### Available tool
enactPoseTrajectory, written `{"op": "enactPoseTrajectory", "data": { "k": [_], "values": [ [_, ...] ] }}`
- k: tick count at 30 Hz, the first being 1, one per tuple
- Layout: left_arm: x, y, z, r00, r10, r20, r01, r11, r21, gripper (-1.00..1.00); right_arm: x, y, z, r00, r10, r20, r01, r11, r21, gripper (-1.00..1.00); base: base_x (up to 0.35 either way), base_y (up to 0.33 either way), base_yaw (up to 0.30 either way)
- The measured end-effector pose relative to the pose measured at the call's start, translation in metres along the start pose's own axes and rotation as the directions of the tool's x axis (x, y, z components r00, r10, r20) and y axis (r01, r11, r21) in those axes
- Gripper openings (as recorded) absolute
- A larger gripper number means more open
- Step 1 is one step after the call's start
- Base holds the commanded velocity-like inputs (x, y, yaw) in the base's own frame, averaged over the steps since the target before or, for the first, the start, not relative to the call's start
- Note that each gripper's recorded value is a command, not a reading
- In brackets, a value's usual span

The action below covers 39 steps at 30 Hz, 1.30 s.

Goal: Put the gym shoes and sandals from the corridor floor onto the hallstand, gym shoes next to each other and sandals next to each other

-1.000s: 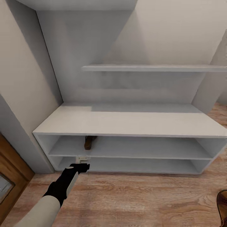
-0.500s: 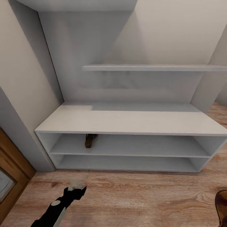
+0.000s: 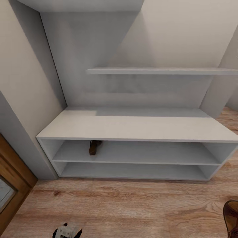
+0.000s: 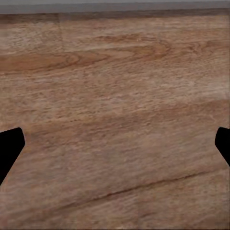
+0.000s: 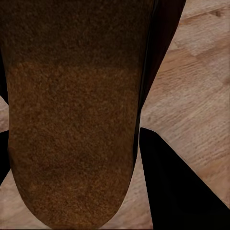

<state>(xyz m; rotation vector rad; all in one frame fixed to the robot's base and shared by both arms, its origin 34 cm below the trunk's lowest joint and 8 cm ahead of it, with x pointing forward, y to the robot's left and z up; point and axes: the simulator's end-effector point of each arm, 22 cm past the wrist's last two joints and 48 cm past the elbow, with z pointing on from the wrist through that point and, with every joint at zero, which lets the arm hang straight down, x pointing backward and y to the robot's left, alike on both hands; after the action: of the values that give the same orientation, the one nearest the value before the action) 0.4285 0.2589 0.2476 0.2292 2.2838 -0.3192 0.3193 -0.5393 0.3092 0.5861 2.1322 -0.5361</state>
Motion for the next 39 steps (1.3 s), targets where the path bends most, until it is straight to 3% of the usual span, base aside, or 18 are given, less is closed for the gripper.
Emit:
{"op": "enactPoseTrajectory", "data": {
  "k": [1, 5, 17, 39],
  "values": [
    [0.023, 0.004, -0.022, 1.000, -0.008, 0.005, 0.008, 1.000, -0.014, 1.00, 0.006, 0.001, -0.001, 1.000, 0.004, -0.013, -0.004, 1.000, -0.001, -1.00, 0.000, 0.000, 0.000],
    [0.036, 0.003, -0.034, 1.000, -0.009, 0.007, 0.009, 1.000, -0.016, 1.00, 0.009, 0.001, -0.001, 1.000, 0.006, -0.018, -0.006, 1.000, -0.001, -1.00, 0.000, 0.000, 0.000],
    [0.038, 0.002, -0.039, 1.000, -0.009, 0.021, 0.010, 1.000, -0.020, 1.00, 0.007, 0.001, -0.001, 1.000, 0.010, -0.012, -0.010, 1.000, 0.001, -1.00, -0.003, 0.001, 0.000],
    [0.035, 0.018, -0.043, 0.999, -0.027, 0.032, 0.028, 0.998, -0.048, 1.00, 0.009, 0.001, -0.001, 1.000, 0.010, -0.016, -0.010, 1.000, 0.001, -1.00, -0.266, 0.187, 0.000]
  ]
}}
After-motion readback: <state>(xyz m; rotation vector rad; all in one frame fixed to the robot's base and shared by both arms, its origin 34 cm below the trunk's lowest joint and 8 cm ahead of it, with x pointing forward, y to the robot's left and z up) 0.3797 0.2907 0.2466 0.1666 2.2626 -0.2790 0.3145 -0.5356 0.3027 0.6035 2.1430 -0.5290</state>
